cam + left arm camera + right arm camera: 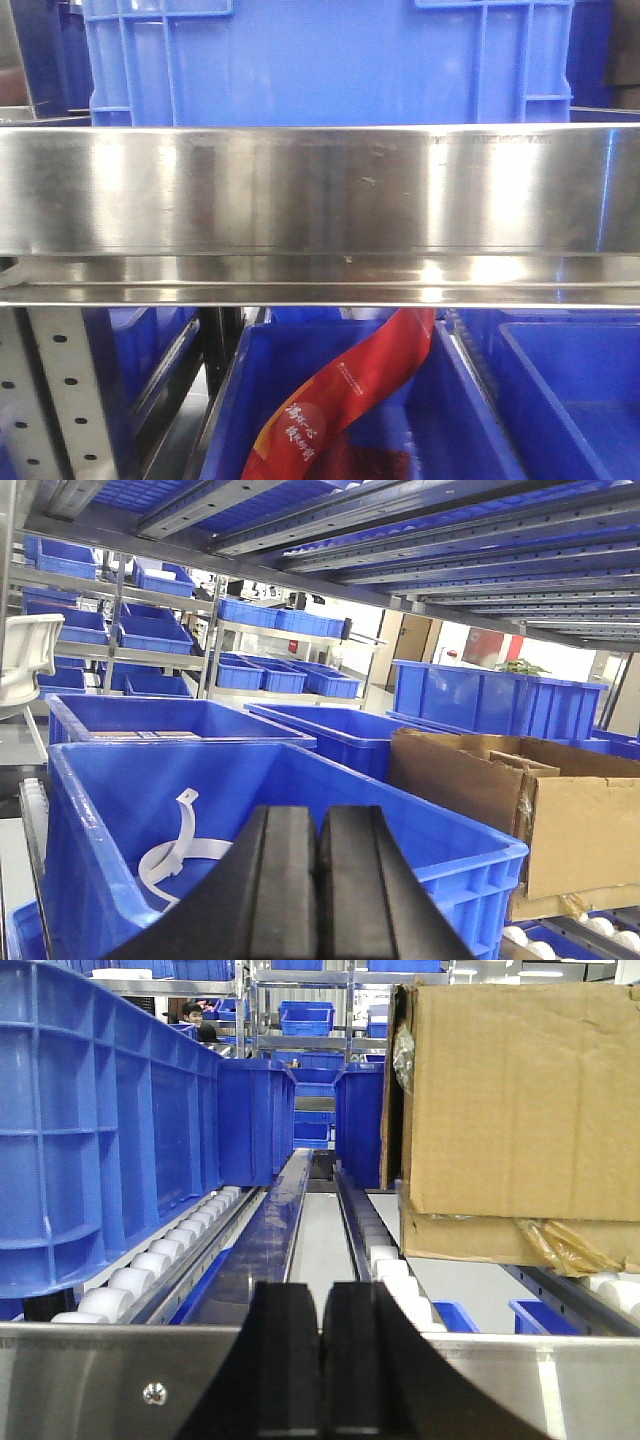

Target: Grab PVC pipe and place in blue bin

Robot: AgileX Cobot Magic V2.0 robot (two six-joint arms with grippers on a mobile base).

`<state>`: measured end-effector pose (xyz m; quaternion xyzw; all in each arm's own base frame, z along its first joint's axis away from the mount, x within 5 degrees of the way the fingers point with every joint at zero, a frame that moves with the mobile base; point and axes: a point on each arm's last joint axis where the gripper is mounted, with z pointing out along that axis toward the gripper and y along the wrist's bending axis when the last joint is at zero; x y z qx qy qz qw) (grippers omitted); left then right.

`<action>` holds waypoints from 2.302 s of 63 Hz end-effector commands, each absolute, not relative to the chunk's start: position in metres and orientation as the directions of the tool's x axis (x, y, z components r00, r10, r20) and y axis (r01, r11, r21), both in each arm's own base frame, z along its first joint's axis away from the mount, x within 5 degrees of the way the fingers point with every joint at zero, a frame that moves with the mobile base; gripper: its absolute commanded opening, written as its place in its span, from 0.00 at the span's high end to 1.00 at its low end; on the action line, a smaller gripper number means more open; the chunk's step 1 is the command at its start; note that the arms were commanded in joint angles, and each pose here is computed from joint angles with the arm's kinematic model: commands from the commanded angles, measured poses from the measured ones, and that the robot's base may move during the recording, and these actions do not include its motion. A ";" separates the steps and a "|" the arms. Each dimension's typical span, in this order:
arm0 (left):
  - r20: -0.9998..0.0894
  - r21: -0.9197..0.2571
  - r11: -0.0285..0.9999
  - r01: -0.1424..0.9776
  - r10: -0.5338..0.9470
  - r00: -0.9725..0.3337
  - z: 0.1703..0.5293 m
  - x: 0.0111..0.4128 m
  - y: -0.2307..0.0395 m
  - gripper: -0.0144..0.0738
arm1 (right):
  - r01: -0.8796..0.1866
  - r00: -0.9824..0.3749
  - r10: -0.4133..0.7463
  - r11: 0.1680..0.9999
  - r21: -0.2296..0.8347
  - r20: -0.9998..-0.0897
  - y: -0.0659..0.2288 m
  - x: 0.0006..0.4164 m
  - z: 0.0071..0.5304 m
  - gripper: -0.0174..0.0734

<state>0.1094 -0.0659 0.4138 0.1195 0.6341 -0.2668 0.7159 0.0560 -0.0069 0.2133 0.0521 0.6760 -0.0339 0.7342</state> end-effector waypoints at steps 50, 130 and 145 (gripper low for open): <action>-0.991 -0.115 0.932 0.343 -0.131 0.024 0.325 0.091 -0.032 0.96 | 0.123 0.097 0.006 0.992 0.018 -0.995 -0.007 0.056 0.214 0.99; -0.993 -0.096 0.995 0.026 -0.098 0.073 0.212 0.056 -0.001 0.96 | 0.123 0.097 0.006 0.992 0.018 -0.995 -0.007 0.056 0.214 0.99; -0.993 -0.096 0.995 0.024 -0.098 0.074 0.212 0.056 -0.001 0.96 | 0.123 0.097 0.006 0.992 0.018 -0.995 -0.007 0.056 0.214 0.99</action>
